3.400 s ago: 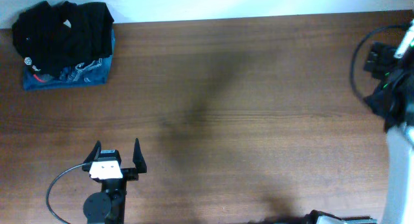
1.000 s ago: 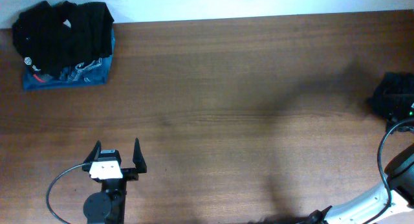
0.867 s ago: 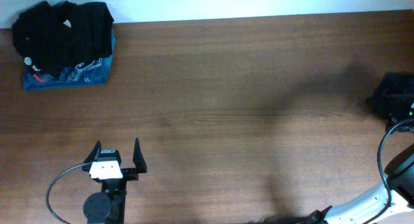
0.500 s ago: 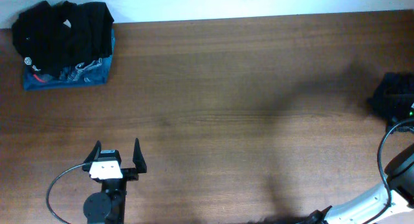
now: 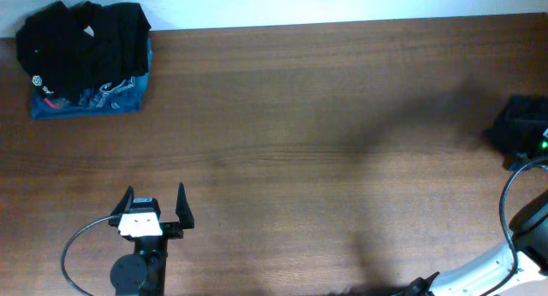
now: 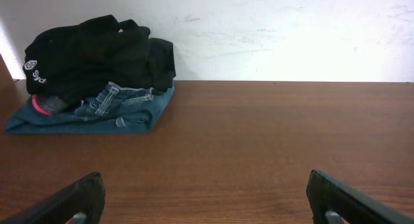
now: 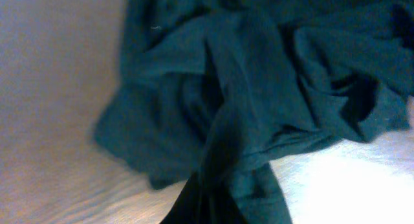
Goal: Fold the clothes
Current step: 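Grasp the dark t-shirt with the right gripper and lift it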
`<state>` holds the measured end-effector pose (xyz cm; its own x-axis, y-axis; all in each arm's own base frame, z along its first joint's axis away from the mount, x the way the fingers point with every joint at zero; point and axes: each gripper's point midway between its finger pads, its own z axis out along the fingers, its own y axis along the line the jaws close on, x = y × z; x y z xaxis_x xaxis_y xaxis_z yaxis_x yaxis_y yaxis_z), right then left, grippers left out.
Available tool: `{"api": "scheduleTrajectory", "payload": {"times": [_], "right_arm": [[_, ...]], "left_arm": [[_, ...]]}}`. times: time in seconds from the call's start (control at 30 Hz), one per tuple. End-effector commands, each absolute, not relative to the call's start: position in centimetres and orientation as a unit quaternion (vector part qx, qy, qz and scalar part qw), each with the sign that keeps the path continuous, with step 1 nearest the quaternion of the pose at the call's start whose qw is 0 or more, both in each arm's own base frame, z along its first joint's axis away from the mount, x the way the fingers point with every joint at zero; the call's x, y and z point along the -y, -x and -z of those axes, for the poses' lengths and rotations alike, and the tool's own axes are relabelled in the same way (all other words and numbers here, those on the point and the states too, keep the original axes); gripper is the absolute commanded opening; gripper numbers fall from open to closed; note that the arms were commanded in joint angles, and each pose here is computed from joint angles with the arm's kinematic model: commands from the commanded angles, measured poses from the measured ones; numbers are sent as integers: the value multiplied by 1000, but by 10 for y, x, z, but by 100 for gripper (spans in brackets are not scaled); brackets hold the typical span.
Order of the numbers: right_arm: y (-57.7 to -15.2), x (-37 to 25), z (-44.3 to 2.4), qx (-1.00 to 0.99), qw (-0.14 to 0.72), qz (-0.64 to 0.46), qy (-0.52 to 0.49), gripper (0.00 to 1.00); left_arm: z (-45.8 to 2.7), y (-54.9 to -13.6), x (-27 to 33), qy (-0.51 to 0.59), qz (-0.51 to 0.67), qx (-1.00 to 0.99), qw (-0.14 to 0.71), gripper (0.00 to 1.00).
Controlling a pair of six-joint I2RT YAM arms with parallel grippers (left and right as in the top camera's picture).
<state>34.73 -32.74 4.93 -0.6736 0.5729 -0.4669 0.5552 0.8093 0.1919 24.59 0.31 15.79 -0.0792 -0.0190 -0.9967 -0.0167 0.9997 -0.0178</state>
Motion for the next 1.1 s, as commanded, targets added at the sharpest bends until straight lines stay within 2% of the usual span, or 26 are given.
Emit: {"api": "scheduleTrajectory", "payload": {"times": [0.0,0.23,0.63,0.87,1.07], "right_arm": [[-383,315,-142,-877,375,-81,-290,4],[-421,244,-245,-832,470,-199,-216,4],[-475,36,-320,-820,494,-289,-16,4],[-474,-84,-338,-798,478,-358,86,4],[-436,-211,-389,-712,474,-473,211,4]], "left_arm": [[-156,-246,-2,5,-4,-735,678,99],[-156,-246,-2,5,-4,-735,678,99],[-156,-246,-2,5,-4,-735,678,99],[-156,-246,-2,5,-4,-735,678,99],[-156,-246,-2,5,-4,-735,678,99]]}}
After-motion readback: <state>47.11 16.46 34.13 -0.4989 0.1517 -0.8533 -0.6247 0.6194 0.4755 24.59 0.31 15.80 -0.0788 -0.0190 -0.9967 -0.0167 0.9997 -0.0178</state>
